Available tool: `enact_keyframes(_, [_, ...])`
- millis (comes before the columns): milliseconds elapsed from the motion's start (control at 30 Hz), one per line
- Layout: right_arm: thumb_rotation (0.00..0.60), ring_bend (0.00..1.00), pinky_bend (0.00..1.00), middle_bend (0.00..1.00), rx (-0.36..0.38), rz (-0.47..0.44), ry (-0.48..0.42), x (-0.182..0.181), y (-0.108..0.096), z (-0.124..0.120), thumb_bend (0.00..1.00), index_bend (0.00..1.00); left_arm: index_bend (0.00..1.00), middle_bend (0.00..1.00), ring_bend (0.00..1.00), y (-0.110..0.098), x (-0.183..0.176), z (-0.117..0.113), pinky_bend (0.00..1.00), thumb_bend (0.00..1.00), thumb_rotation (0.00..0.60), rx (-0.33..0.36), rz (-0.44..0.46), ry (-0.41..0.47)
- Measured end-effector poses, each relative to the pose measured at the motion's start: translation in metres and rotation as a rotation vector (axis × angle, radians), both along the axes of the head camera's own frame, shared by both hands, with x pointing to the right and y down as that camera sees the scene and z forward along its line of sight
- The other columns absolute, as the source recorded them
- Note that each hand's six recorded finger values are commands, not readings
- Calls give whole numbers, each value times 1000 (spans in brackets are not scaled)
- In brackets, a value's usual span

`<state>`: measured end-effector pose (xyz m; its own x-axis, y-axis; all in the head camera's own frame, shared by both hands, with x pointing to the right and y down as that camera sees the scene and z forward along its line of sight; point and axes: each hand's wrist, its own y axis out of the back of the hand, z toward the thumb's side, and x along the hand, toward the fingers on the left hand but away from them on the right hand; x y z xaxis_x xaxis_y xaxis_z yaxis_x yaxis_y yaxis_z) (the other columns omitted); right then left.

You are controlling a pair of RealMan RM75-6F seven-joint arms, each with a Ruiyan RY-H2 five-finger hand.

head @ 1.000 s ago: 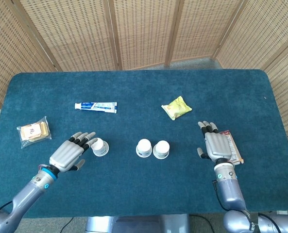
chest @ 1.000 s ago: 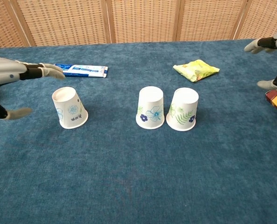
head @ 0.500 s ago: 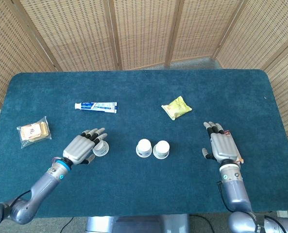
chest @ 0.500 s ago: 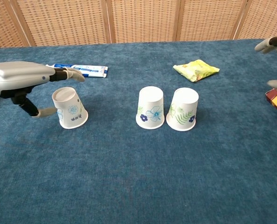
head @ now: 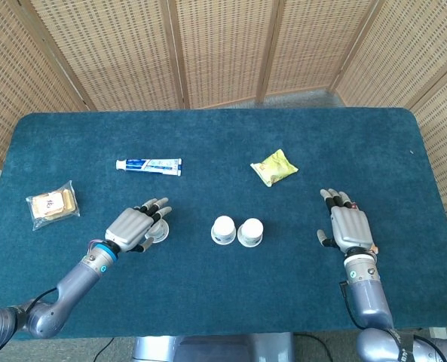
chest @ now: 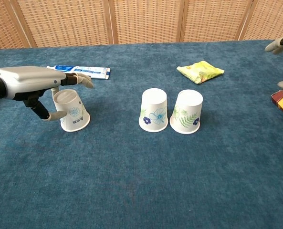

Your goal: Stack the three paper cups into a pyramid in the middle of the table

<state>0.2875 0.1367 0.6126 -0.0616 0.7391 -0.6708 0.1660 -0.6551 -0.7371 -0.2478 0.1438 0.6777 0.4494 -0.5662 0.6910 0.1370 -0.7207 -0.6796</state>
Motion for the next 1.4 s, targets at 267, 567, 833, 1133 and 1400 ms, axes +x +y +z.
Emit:
enact_keyframes(267, [600,36,392,50,-3,6,0,1,0,1,423,0,221,85,158,-1,-1,5,471,498,600,-2,6,-19])
enact_keyframes(567, [600,36,392,50,-6,14,-3,0,0,2,422,0,317,186,284,-3,3,11,554,497,600,9,5,-30])
enact_keyframes(833, [600,36,391,50,-10,24,-4,2,-2,3,423,0,344,215,294,-6,3,7,562,497,600,4,-16,-7])
enact_keyframes(1133, [600,36,372,50,0,22,-17,1,-5,2,422,0,351,216,295,-13,10,-24,562,498,600,6,-23,83])
enact_keyframes(1400, [600,2,166,37,18,6,-26,1,-5,-2,415,0,354,223,295,-25,24,-66,562,498,600,51,-8,192])
